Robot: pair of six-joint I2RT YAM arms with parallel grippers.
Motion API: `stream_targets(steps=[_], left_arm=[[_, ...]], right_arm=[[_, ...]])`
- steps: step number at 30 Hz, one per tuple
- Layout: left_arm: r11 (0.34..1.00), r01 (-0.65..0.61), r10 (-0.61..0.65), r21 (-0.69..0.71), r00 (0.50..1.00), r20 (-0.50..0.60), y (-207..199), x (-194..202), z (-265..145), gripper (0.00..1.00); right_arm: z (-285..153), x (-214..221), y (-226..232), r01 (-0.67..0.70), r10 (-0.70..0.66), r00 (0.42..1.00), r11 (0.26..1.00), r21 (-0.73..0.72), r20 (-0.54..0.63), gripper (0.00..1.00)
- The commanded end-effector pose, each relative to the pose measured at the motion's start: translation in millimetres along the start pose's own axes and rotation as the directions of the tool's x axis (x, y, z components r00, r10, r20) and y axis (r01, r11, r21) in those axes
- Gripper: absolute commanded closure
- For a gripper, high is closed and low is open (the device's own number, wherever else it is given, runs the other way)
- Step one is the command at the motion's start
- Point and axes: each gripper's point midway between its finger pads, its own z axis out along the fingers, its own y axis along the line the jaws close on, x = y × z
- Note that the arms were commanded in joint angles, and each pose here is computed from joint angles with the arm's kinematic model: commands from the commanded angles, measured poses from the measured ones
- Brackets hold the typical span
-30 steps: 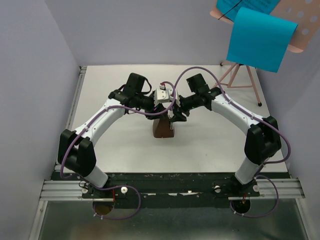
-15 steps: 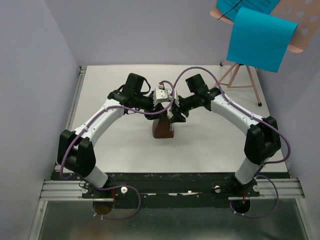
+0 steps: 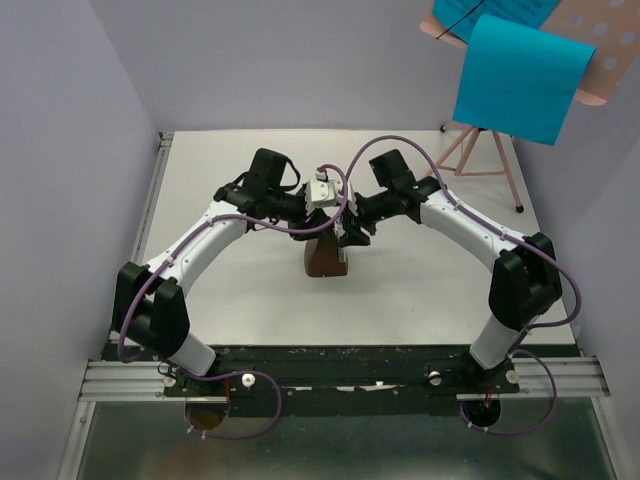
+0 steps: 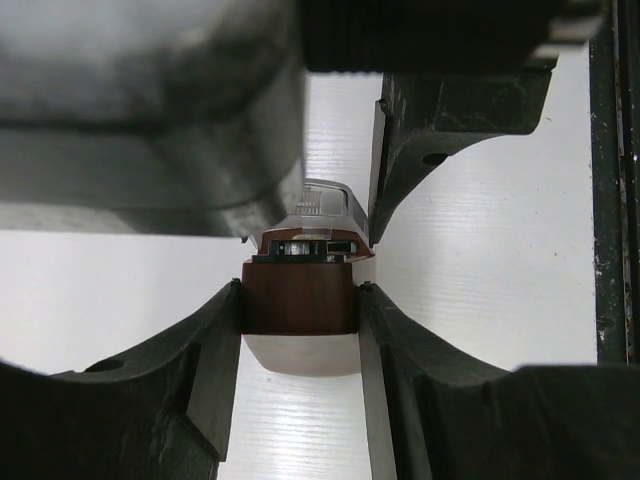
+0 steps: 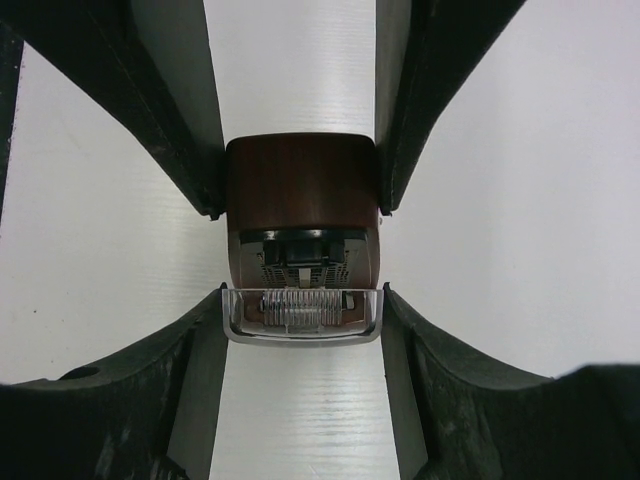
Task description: Pack up the instrument practice props
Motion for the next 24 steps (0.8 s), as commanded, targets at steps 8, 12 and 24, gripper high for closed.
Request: stream_targets(steps=[8,12,24], left_arm=[[0.998,0.038,-0.037,0.048,0.999,-0.017,-27,23,1,0.68],[0.997,0.059,-0.061,0.055,0.998,0.02,-33,24,-1,0.64],[0.99,0.068,-0.075,0.127,0.996,0.052,-55,21,-10,0.89]], right_arm=[[23,21,27,-0.008,0.003,0.996,0.998,-0.054,-0.092,1.0],[24,21,16,0.021,-0.02,0.997,1.0,0.015,-0.076,1.0],[25,16,15,0.034,-0.034,0.998,0.999,0.006,-0.061,1.0]])
